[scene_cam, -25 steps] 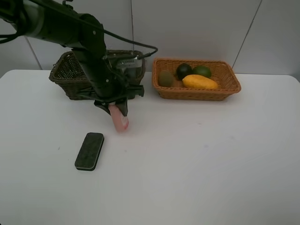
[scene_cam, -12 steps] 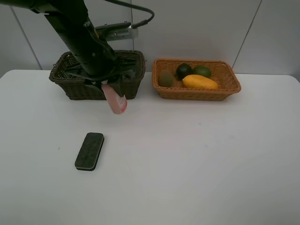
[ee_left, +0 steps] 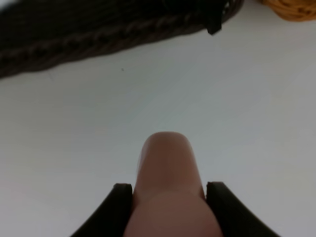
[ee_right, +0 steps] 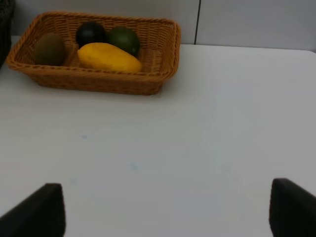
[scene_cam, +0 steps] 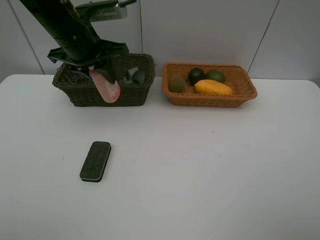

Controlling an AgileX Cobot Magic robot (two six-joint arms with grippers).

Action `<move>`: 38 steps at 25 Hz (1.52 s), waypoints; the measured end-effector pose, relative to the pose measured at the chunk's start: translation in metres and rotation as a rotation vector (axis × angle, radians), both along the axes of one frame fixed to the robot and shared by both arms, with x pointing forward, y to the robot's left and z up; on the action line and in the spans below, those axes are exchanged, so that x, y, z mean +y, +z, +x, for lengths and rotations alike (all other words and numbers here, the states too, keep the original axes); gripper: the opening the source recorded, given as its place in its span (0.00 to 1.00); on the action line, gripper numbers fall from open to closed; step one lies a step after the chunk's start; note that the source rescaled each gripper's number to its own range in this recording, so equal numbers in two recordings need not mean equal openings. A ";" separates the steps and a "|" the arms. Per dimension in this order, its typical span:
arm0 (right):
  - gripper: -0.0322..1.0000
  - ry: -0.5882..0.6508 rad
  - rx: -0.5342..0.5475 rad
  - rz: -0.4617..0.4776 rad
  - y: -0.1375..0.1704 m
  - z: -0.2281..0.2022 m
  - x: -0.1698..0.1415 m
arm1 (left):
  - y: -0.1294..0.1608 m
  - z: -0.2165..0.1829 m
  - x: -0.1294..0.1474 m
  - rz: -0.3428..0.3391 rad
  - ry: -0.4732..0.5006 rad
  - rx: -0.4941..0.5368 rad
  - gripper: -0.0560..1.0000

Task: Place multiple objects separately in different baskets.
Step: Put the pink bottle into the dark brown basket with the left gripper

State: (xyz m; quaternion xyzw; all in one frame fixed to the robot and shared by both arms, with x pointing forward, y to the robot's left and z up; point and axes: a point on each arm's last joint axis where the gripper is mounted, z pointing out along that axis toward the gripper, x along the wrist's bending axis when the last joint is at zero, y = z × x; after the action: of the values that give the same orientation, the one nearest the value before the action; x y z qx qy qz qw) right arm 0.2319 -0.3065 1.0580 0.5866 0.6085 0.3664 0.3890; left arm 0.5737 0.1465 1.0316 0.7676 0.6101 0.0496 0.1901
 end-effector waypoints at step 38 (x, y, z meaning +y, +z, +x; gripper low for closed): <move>1.00 0.000 0.000 0.000 0.000 0.000 0.000 | -0.061 0.097 0.047 0.359 -0.253 -0.496 0.33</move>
State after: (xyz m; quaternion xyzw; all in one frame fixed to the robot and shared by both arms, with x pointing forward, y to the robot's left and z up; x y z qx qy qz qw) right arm 0.2319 -0.3065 1.0580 0.5866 0.6085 0.3664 0.3890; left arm 0.6709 0.1937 0.9710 0.8230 0.4267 0.3176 0.1994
